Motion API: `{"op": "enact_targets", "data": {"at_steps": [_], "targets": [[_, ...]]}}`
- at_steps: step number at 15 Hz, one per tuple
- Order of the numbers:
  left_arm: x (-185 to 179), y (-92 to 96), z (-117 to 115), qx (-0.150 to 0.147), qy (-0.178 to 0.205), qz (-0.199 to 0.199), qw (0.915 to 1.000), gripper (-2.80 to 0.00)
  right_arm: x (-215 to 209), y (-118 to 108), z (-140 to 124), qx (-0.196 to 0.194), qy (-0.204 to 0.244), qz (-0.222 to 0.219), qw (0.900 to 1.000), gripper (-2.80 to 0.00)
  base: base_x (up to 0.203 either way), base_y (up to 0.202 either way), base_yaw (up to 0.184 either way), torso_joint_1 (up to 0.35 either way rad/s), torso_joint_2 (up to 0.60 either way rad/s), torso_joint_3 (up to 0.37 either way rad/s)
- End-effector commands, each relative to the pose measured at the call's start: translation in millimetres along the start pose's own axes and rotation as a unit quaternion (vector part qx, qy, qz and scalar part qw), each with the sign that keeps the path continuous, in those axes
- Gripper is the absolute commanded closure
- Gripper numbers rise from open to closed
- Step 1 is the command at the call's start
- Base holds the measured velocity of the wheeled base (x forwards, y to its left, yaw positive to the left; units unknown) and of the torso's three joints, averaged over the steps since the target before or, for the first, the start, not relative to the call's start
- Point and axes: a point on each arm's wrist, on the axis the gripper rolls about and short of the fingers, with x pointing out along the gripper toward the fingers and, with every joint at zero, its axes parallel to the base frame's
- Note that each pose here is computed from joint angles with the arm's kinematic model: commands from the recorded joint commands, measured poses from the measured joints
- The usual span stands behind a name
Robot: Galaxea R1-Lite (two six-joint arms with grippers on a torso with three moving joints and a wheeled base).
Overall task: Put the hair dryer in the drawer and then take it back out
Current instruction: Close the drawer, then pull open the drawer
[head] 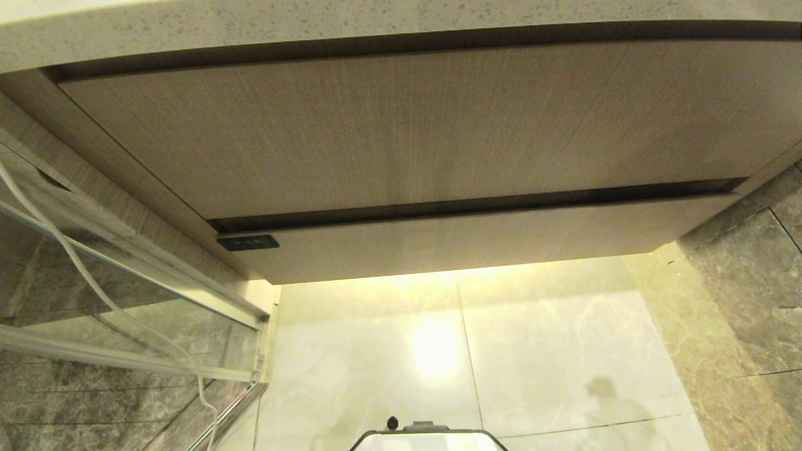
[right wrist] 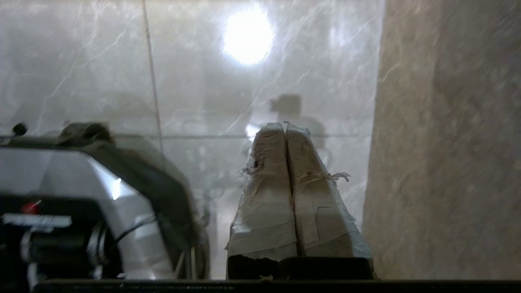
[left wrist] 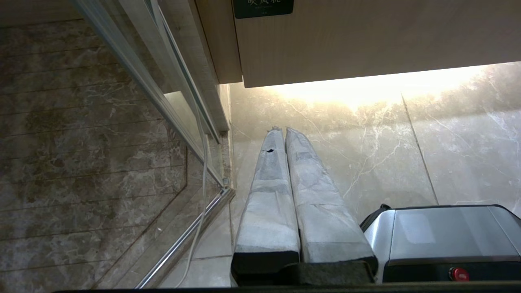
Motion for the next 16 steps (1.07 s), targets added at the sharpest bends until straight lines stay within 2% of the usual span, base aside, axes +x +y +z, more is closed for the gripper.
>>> {"op": "enact_targets", "data": {"at_steps": [1,4,6,10,12,16], "targets": [[0,0.0,0,0.000,0.001,0.000,1.0000,0.00,-24,24,-11,-0.014,-0.018,0.004,1.000,0.00,0.000,0.000,0.000,0.000,0.00,0.000],[0,0.0,0,0.000,0.000,0.000,1.0000,0.00,-40,54,-35,-0.012,-0.026,0.029,0.999,0.00,0.000,0.000,0.000,0.000,0.00,0.000],[0,0.0,0,0.000,0.001,0.000,1.0000,0.00,-54,70,-49,0.001,-0.042,0.033,0.999,0.00,0.000,0.000,0.000,0.000,0.00,0.000],[0,0.0,0,0.000,0.001,0.000,1.0000,0.00,-74,103,-91,0.019,-0.044,0.039,0.998,0.00,0.000,0.000,0.000,0.000,0.00,0.000],[0,0.0,0,0.000,0.001,0.000,1.0000,0.00,-78,110,-111,0.024,-0.047,0.036,0.998,0.00,0.000,0.000,0.000,0.000,0.00,0.000],[0,0.0,0,0.000,0.001,0.000,1.0000,0.00,-78,111,-114,0.030,-0.041,0.032,0.998,0.00,0.000,0.000,0.000,0.000,0.00,0.000]]}}
